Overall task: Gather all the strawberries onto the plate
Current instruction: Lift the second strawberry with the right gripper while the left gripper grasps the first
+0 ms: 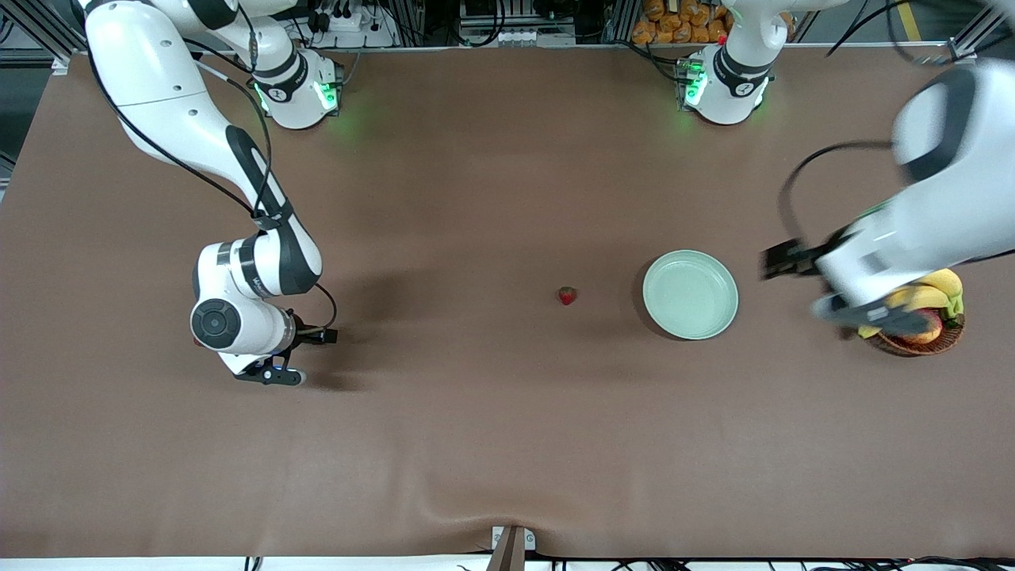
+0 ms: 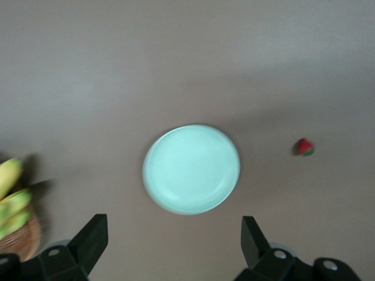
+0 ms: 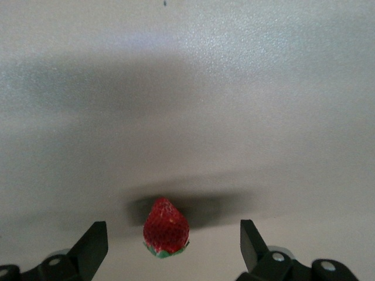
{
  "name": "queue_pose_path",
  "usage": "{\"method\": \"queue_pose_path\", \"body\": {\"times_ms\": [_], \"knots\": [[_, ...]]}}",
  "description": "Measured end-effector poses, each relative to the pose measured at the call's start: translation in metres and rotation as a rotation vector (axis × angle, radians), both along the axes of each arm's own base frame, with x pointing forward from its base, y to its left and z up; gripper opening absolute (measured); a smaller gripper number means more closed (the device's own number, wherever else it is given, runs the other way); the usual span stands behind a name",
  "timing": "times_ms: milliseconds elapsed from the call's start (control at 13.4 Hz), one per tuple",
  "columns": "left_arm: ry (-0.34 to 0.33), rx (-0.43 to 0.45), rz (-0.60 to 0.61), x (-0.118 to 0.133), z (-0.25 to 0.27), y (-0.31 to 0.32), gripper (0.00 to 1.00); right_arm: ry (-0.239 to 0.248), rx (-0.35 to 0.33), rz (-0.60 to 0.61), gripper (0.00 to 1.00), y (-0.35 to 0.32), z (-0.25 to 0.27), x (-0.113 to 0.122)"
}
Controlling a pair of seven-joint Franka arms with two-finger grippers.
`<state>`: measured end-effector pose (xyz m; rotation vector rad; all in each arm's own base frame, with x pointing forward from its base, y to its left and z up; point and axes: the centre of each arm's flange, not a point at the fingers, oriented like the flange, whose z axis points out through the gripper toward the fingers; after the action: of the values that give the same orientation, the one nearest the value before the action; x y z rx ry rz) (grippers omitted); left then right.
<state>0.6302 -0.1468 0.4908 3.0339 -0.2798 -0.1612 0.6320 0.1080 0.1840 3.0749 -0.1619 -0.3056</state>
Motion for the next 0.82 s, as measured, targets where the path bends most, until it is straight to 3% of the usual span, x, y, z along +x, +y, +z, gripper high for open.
{"method": "queue_pose_path", "body": {"times_ms": [298, 671, 821], "knots": [[-0.001, -0.011, 0.051, 0.001, -0.067, -0.103, 1.00, -0.001, 0.000, 0.001, 0.95, 0.000, -0.002, 0.000], [0.030, 0.107, 0.130, -0.040, -0.158, -0.219, 1.00, -0.003, 0.000, -0.001, 0.41, 0.000, -0.002, 0.000], [0.021, 0.125, 0.171, -0.055, -0.197, -0.253, 1.00, -0.004, 0.000, 0.000, 0.39, 0.000, -0.002, 0.000]]}}
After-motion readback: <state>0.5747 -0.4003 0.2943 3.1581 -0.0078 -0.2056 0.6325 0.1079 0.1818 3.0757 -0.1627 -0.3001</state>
